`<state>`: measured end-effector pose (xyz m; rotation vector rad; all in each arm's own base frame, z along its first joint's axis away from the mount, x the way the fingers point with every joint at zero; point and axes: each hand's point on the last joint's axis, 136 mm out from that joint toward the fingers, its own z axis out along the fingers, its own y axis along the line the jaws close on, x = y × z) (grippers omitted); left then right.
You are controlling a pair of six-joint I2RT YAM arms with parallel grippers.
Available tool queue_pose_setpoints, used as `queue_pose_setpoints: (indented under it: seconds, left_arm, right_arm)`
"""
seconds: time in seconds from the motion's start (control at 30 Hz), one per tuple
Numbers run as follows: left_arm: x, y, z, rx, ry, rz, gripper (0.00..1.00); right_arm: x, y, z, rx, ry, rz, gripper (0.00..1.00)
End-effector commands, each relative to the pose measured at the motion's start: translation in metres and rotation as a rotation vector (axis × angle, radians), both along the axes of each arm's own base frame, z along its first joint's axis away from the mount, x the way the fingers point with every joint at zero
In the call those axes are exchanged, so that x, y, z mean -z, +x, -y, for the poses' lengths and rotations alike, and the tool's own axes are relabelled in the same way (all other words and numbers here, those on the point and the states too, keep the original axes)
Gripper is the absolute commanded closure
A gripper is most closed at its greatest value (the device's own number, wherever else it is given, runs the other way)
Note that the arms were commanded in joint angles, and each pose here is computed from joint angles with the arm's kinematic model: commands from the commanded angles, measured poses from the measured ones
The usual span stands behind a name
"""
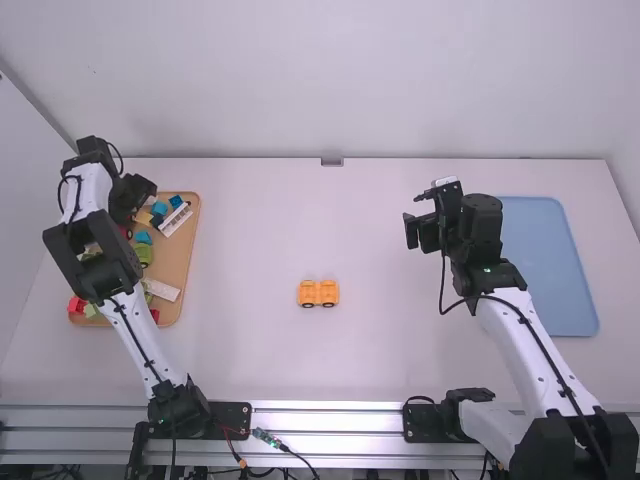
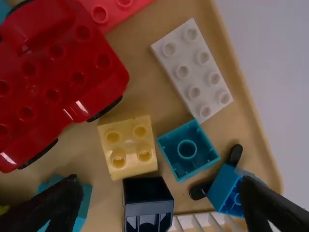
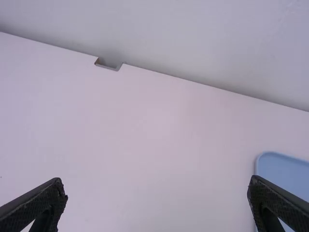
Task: Assemble lego blocks to make yellow taxi
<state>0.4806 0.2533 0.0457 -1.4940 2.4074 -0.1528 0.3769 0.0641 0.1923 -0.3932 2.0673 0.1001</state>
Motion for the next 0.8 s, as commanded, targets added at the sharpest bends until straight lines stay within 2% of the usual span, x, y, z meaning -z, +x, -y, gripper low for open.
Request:
queue_pose_setpoints:
  seconds: [0.0,0.13,0.2,0.27,0.4,0.67,0.77]
  left_arm:
    - [0.008,-0.003,-0.001,-0.018,-0.006,-0.014,0.18]
    - [0.012,-0.005,-0.002,-0.018,-0.001,-0.021,0.18]
    - [0.016,-0.013,-0.006,-0.062,0.018,-0.056,0.13]
    - [0.019,-0.017,-0.007,-0.089,0.02,-0.072,0.13]
    - [0.021,-0.017,-0.009,-0.098,0.027,-0.072,0.16]
    - [0.029,-0.023,-0.018,-0.124,0.02,-0.068,0.16]
    - [0.032,-0.024,-0.02,-0.13,0.022,-0.067,0.21]
  right_arm:
    - [0.001,-0.001,0.0,-0.003,0.001,-0.004,0.01]
    - [0.002,-0.002,-0.001,-0.005,0.001,-0.007,0.01]
    - [0.002,-0.002,-0.001,-0.004,0.0,-0.007,0.01]
    - [0.002,-0.002,-0.001,-0.007,0.0,-0.008,0.01]
    - [0.003,-0.002,-0.001,-0.004,-0.001,-0.009,0.01]
    - [0.004,-0.002,-0.001,-0.006,-0.001,-0.014,0.01]
    - [0.004,-0.002,-0.001,-0.003,-0.001,-0.013,0.01]
